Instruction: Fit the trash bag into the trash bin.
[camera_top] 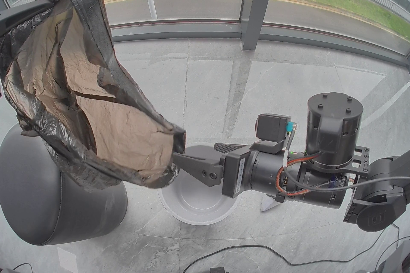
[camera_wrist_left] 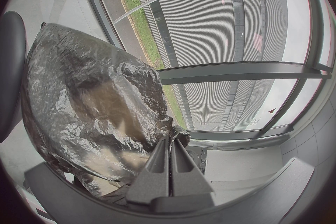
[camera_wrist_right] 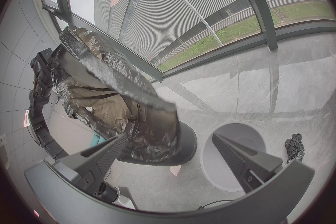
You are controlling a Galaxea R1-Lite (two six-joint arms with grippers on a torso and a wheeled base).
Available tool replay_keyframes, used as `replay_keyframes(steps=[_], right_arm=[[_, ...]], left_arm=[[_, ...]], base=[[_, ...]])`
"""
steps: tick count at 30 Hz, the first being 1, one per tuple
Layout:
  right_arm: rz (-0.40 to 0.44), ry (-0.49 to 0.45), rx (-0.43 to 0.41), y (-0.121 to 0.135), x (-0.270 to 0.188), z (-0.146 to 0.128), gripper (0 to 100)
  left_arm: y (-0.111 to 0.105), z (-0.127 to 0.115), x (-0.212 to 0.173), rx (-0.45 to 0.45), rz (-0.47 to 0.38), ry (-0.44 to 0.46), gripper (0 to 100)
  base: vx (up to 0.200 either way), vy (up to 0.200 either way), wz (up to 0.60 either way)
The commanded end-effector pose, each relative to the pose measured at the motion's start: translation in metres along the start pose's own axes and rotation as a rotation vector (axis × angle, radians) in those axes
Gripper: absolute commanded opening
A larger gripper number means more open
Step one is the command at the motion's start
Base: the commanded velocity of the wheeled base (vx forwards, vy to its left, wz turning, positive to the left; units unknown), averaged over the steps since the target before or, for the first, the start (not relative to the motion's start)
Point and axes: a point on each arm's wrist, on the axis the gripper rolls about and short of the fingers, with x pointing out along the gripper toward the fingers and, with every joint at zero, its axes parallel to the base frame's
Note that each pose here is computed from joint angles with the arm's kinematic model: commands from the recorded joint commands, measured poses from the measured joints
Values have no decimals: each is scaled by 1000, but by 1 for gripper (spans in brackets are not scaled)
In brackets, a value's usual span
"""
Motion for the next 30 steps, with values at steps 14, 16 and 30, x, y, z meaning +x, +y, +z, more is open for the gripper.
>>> replay_keyframes(steps=[14, 16, 30], right_arm=[[30, 62, -7, 10, 13, -19, 100], [37, 61, -7, 13, 12, -19, 100], [16, 100, -6, 4, 48, -33, 100]], left_arm=[[4, -2, 1, -17, 0, 12, 0], [4, -2, 1, -17, 2, 13, 0], [-3, -6, -19, -70, -88, 99, 0]], base=[[0, 0, 0], [0, 0, 0], [0, 0, 0]])
